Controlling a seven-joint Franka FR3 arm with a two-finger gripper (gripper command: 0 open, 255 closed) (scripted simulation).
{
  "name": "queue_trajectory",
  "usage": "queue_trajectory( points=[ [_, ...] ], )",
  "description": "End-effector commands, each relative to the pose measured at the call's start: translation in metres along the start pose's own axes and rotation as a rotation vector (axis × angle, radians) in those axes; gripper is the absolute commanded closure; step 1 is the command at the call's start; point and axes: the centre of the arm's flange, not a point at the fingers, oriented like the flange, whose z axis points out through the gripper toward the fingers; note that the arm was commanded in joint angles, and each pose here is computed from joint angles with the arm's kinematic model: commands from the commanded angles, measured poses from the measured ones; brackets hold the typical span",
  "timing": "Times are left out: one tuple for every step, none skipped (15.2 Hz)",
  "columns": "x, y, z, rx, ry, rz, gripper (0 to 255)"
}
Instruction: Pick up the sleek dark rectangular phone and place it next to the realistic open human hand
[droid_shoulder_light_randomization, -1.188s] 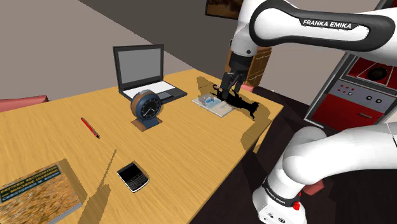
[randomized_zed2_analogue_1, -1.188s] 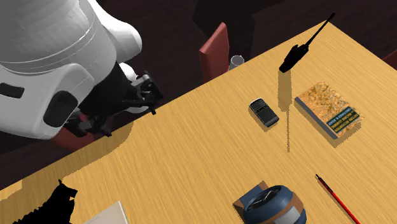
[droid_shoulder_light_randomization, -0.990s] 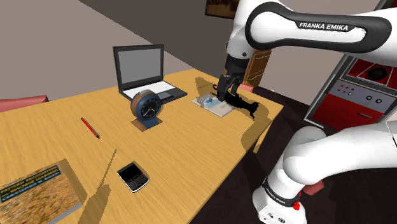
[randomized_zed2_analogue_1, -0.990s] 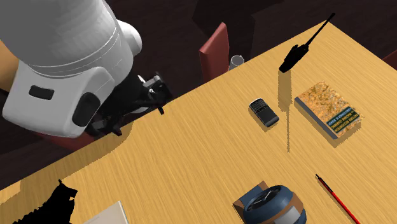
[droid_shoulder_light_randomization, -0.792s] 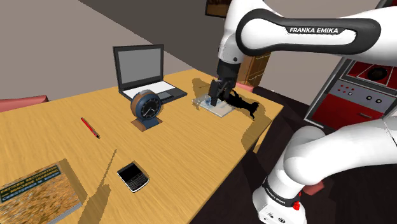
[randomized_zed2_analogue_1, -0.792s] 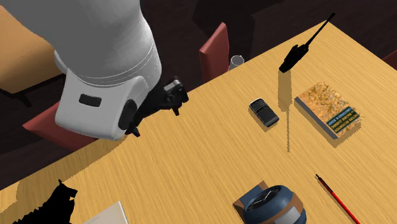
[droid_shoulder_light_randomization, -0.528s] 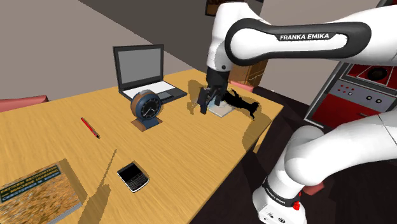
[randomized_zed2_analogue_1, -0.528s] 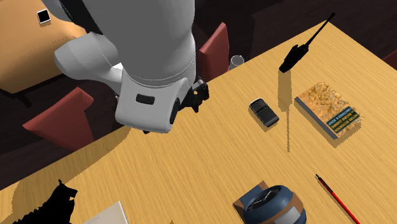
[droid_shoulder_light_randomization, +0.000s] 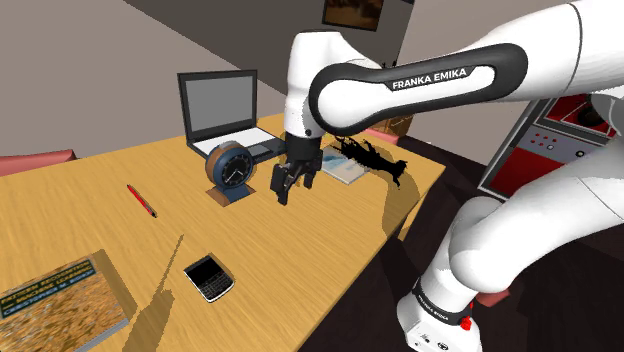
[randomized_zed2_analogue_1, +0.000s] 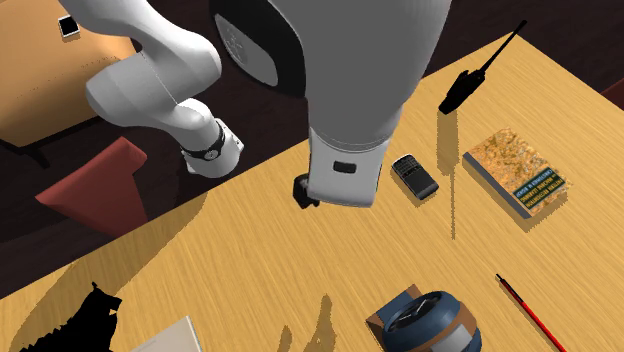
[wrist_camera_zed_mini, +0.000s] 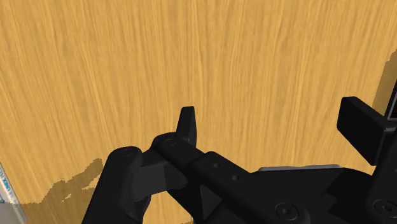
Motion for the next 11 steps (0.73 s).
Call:
queue_trajectory(
  points=[
    [0.008,-0.025,0.012,0.006,-0.003,-0.01,0],
    [0.012,-0.036,0.018,0.009,-0.004,-0.015,0],
    [0.016,-0.047,0.024,0.011,-0.006,-0.02,0],
    [0.019,-0.057,0.03,0.014,-0.007,-0.025,0],
    [0.023,-0.068,0.035,0.016,-0.009,-0.03,0],
    [0.027,-0.079,0.041,0.019,-0.011,-0.035,0],
    [0.03,-0.09,0.047,0.021,-0.012,-0.04,0],
    [0.034,-0.102,0.053,0.024,-0.014,-0.045,0],
    [0.037,-0.113,0.059,0.026,-0.015,-0.05,0],
    [0.04,-0.124,0.064,0.029,-0.017,-0.054,0],
    [0.044,-0.135,0.07,0.031,-0.018,-0.059,0]
  ],
)
